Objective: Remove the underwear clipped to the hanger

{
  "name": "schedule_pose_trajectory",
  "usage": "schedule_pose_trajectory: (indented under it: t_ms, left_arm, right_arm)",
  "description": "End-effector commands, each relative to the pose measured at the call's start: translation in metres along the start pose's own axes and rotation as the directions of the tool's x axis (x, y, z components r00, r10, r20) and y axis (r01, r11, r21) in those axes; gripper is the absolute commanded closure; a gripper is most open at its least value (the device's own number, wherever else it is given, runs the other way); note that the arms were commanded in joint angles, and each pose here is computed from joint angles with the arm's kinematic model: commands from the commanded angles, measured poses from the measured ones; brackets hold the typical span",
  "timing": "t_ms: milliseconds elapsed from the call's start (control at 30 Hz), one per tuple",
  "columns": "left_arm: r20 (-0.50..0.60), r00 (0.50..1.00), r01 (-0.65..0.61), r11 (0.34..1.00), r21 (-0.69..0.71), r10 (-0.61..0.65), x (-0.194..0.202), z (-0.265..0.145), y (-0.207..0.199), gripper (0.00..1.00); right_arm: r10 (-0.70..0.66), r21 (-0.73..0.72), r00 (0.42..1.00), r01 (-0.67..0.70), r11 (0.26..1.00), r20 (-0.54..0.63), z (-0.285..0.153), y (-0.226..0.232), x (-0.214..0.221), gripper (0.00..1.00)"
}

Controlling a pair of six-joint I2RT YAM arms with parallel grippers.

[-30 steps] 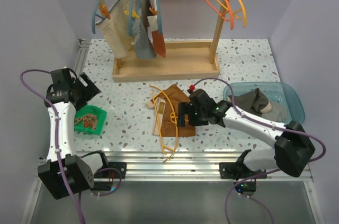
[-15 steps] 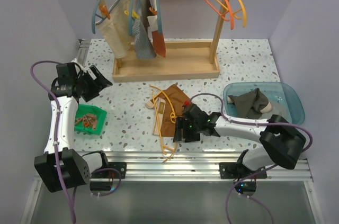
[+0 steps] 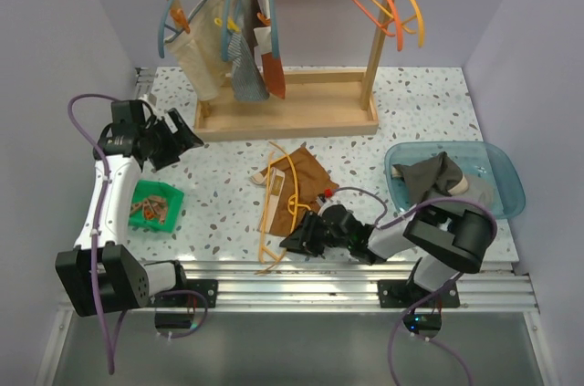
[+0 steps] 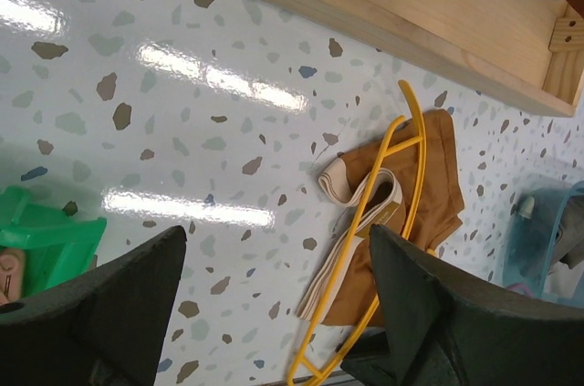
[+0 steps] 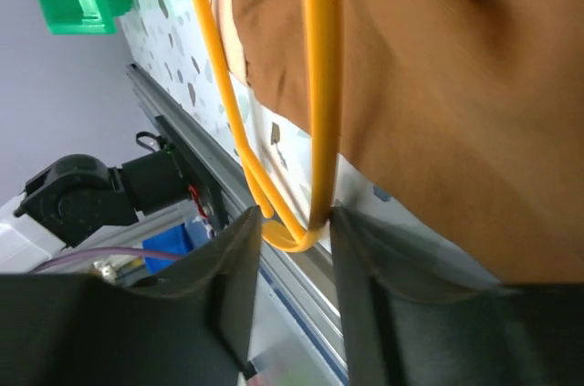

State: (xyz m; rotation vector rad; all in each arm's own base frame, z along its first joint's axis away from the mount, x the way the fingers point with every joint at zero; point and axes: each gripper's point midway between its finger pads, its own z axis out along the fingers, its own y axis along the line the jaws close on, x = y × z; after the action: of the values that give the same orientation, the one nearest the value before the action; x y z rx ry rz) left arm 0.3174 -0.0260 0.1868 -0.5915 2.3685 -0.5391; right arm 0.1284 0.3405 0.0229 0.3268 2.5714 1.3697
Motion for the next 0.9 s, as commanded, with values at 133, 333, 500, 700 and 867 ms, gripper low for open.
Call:
schedule_pose_trajectory:
  t_ms: [133, 333, 500, 700, 867]
  left_arm:
    - [0.045, 0.998, -0.054, 0.999, -0.007, 0.054, -0.012, -0.007, -0.006, 0.16]
    - [0.05, 0.997, -0.06, 0.998, -0.025, 0.061, -0.008, -0.009, -0.001, 0.16]
    - [0.052, 0.997, -0.062, 0.997, -0.037, 0.064, -0.003, -0.011, 0.004, 0.16]
    - [0.047, 0.997, -0.062, 0.997, -0.041, 0.064, 0.001, -0.01, 0.007, 0.16]
    - [0.054, 0.996, -0.065, 0.997, -0.04, 0.067, 0.0, -0.012, 0.006, 0.16]
  right_arm:
    - [0.121, 0.001, 0.99, -0.121, 0.993, 0.073, 0.0, -0.036, -0.001, 0.67]
    - [0.105, 0.009, 0.992, -0.106, 0.994, 0.069, 0.005, -0.036, -0.002, 0.61]
    - [0.066, 0.05, 0.994, -0.07, 0.996, 0.09, 0.002, -0.037, -0.006, 0.67]
    - [-0.041, 0.155, 0.996, 0.029, 0.987, 0.073, 0.001, -0.032, -0.01, 0.89]
    - [-0.224, 0.292, 0.971, 0.19, 0.937, 0.088, -0.033, -0.016, -0.028, 1.0]
